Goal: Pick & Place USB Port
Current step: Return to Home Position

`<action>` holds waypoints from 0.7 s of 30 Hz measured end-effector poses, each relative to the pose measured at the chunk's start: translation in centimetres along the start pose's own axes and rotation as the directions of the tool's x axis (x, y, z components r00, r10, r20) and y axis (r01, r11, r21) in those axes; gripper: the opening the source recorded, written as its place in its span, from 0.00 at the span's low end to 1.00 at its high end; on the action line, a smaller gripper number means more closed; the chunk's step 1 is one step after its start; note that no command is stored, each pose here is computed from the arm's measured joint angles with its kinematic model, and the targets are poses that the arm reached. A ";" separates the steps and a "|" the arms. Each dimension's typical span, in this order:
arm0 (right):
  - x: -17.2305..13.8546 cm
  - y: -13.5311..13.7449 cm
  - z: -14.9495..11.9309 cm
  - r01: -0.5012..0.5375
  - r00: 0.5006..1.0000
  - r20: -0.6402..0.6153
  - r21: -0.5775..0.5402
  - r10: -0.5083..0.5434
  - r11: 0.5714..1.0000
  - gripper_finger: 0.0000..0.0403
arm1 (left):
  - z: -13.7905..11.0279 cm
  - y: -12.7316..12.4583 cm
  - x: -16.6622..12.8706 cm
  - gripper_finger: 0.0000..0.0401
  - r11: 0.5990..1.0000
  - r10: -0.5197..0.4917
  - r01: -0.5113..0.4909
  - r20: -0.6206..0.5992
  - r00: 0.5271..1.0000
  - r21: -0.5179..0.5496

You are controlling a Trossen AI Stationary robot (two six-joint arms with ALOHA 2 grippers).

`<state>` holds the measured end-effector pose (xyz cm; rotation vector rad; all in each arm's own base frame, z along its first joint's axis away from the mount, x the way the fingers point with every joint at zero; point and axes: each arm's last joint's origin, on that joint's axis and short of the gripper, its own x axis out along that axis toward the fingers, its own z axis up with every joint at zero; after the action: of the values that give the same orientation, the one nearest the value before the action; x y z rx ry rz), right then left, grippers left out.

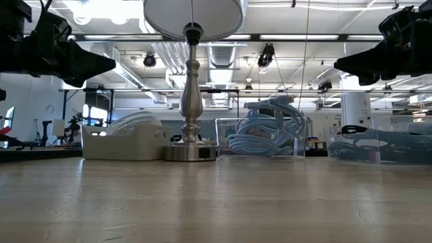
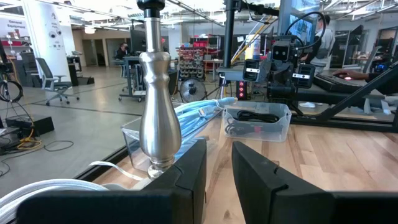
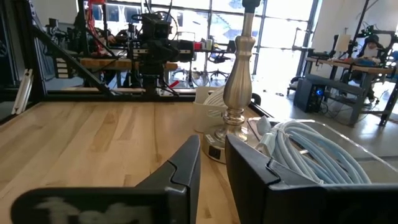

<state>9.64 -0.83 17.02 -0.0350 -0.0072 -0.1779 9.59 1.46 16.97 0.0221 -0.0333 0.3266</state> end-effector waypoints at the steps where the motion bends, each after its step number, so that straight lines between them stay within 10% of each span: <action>1: 0.0 0.0 0.0 0.000 1.000 0.000 0.002 0.000 1.000 0.17 | 0.0 0.0 0.0 0.20 1.000 0.000 0.000 0.000 1.000 0.000; 21: 0.0 0.0 0.0 0.001 1.000 0.000 -0.001 -0.001 1.000 0.22 | 0.0 0.0 0.0 0.20 1.000 0.000 0.000 0.000 1.000 0.000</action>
<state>9.64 -0.83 17.02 -0.0359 -0.0071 -0.1787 9.59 1.46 16.96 0.0223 -0.0330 0.3262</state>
